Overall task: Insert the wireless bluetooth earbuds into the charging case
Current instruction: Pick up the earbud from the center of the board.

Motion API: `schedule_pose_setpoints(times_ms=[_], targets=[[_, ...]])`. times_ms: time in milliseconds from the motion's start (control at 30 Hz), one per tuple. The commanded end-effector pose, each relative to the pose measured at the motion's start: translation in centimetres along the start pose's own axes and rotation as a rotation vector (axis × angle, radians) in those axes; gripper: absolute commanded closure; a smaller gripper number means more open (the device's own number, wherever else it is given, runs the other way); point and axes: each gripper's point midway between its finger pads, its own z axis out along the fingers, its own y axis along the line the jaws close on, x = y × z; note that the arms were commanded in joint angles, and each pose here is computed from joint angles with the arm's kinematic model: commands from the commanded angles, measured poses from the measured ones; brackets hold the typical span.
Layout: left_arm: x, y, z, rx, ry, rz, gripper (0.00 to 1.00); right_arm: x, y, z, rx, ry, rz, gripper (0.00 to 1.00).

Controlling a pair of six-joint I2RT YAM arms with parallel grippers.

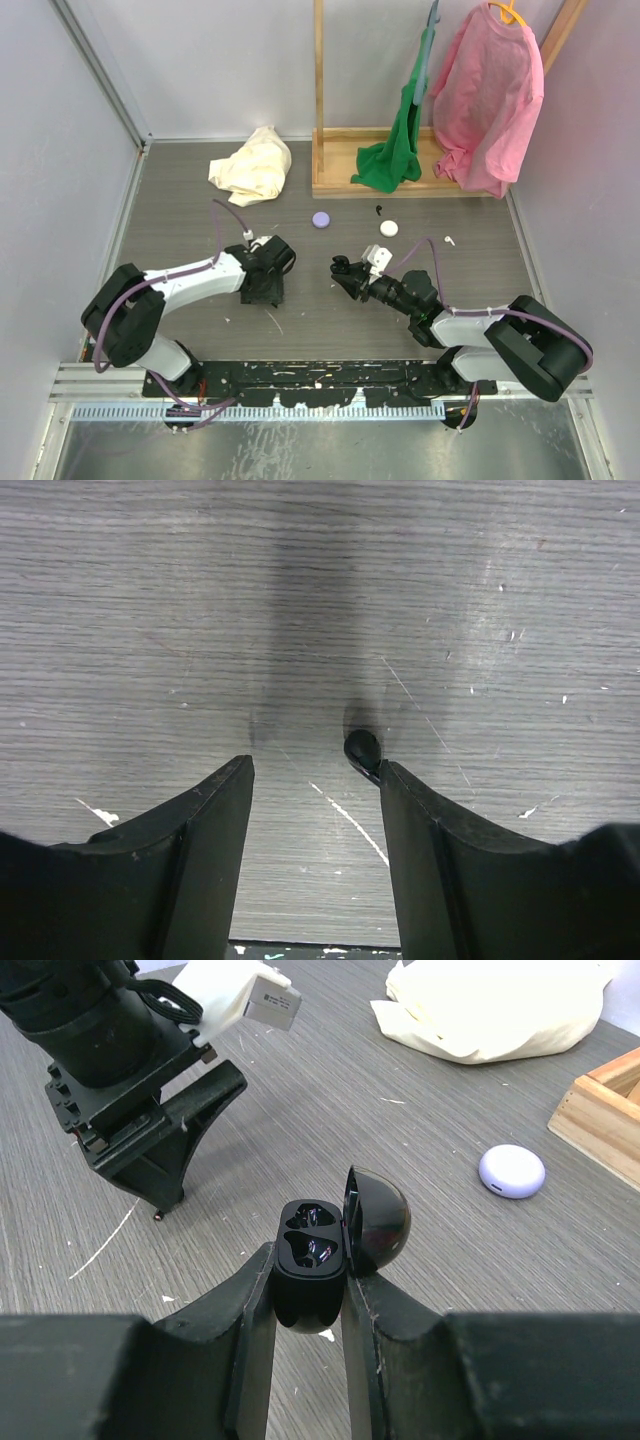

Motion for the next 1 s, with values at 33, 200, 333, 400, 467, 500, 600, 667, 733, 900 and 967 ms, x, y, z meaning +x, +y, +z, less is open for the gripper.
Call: schedule_pose_setpoints(times_ms=[33, 200, 333, 400, 467, 500, 600, 667, 733, 900, 967], targets=[[-0.8, 0.2, -1.3, 0.010, -0.043, 0.015, 0.46, -1.8, -0.3, 0.6, 0.000, -0.060, -0.027, 0.99], [-1.2, -0.4, -1.3, 0.023, -0.045, 0.023, 0.50, -1.9, -0.3, 0.6, 0.001, -0.061, -0.026, 0.99], [-1.9, -1.7, -1.3, 0.061, -0.053, 0.019, 0.56, -1.8, -0.2, 0.6, -0.002, -0.060, -0.026, 0.99], [-1.9, -1.8, -1.0, 0.052, -0.044, 0.032, 0.58, -1.9, -0.2, 0.6, -0.002, -0.061, -0.026, 0.99], [-1.9, -1.9, -0.8, 0.047, -0.035, 0.042, 0.61, -1.8, -0.2, 0.6, 0.000, -0.059, -0.026, 0.99], [-1.8, -2.0, -0.7, 0.049, -0.032, 0.044, 0.62, -1.8, -0.3, 0.6, 0.000, -0.059, -0.027, 0.99], [-1.8, -2.1, -0.5, 0.053, -0.029, 0.049, 0.64, -1.8, -0.2, 0.6, -0.002, -0.059, -0.026, 0.99], [-1.7, -2.1, -0.4, 0.055, -0.023, 0.057, 0.65, -1.8, -0.2, 0.6, -0.003, -0.057, -0.026, 0.99], [-1.7, -2.2, -0.3, 0.055, -0.018, 0.066, 0.66, -1.8, -0.2, 0.6, -0.002, -0.057, -0.025, 0.99], [-1.4, -2.2, -0.1, 0.052, 0.003, 0.091, 0.69, -1.8, -0.2, 0.7, -0.005, -0.056, -0.025, 0.99], [-1.3, -2.3, -0.1, 0.053, 0.009, 0.098, 0.70, -1.8, -0.2, 0.6, -0.005, -0.057, -0.026, 0.99]])
